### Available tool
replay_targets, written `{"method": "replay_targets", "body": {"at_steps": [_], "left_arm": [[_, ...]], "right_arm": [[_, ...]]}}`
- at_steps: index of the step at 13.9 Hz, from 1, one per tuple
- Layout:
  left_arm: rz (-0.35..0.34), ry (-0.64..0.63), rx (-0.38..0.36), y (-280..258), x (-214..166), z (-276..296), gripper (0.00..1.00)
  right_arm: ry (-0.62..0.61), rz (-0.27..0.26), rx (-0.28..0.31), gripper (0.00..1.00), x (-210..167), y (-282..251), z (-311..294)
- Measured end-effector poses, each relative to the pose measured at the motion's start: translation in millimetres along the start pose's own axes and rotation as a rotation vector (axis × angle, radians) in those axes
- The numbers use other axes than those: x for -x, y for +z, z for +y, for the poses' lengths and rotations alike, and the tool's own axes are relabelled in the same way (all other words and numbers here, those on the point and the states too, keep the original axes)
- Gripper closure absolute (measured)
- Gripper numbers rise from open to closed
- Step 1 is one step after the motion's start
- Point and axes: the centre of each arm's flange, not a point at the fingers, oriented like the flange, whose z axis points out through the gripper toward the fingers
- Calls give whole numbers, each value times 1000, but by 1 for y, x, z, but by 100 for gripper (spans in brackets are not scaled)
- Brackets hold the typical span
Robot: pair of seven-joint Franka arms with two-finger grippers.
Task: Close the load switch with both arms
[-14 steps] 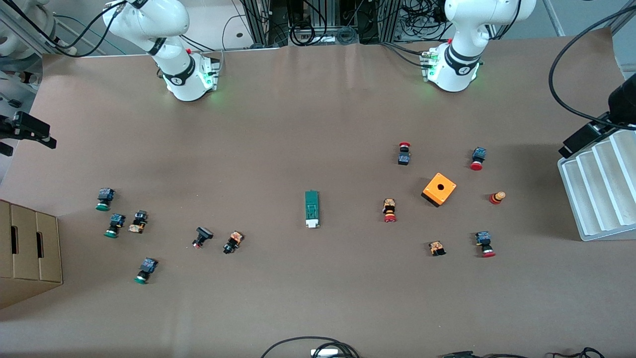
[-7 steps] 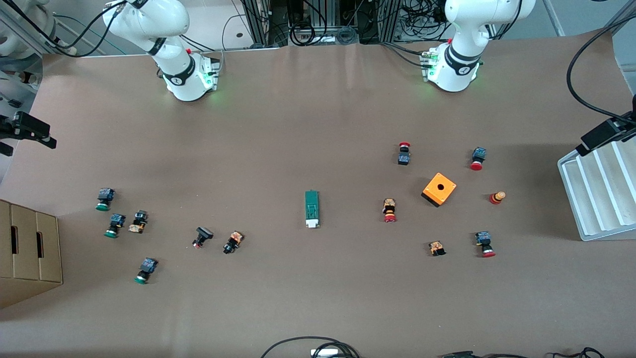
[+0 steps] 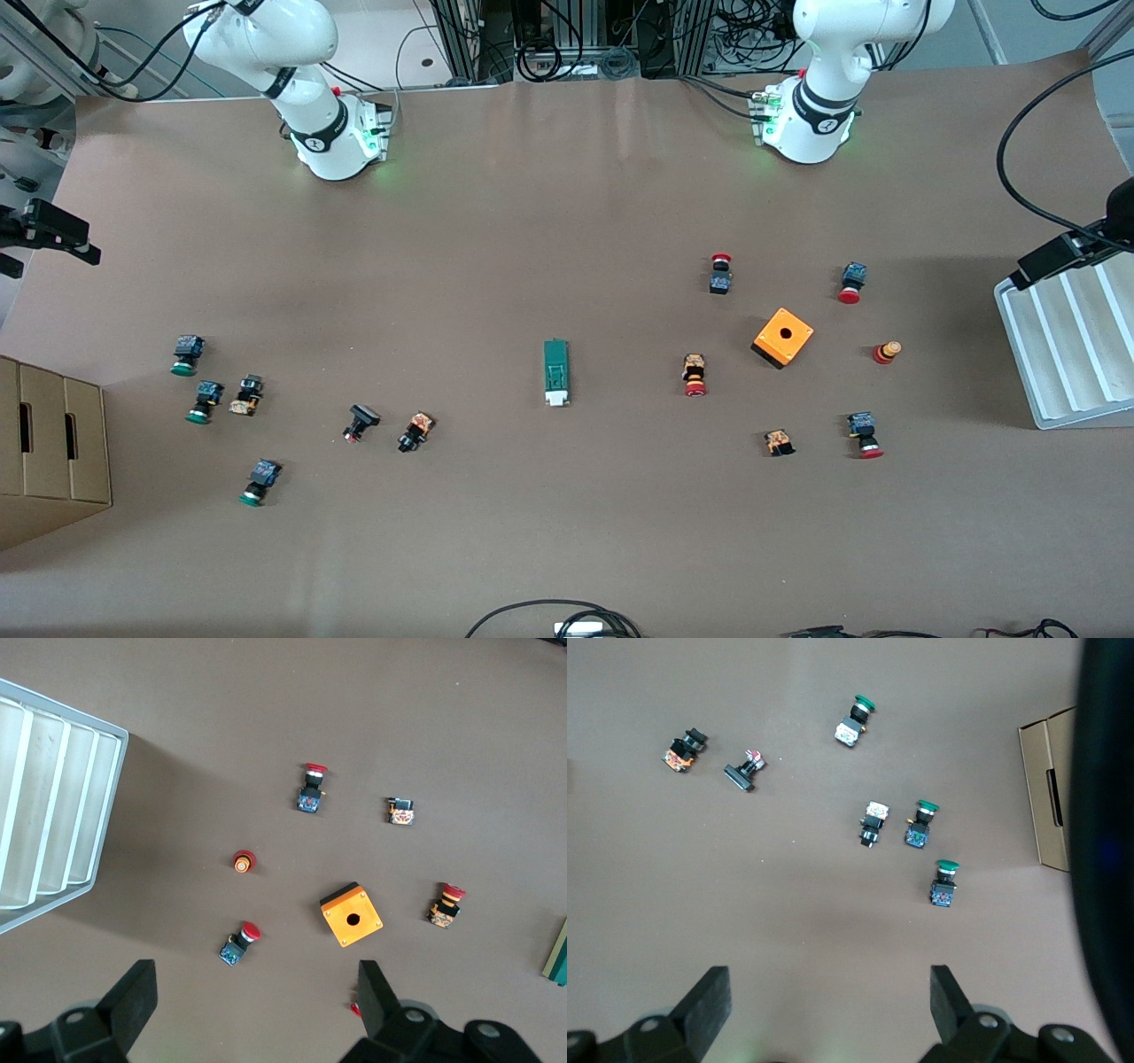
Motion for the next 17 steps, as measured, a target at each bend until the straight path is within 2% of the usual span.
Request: {"method": "replay_targets", "body": {"at_steps": [2,5,8,14,17], "left_arm": [[1,0,10,-3,0,1,0],[-3,-15,66,-12,1,-4,0],[-47,-20,62,-9,5,-8,0],[-49,-14,62,-9,5,-10,0],[-44,62,57,-10,6,-9,0]], "right_arm": [[0,0,0,0,0,0,0],[0,0,0,0,0,0,0],[0,0,0,0,0,0,0],[0,0,0,0,0,0,0],[0,0,0,0,0,0,0]]}}
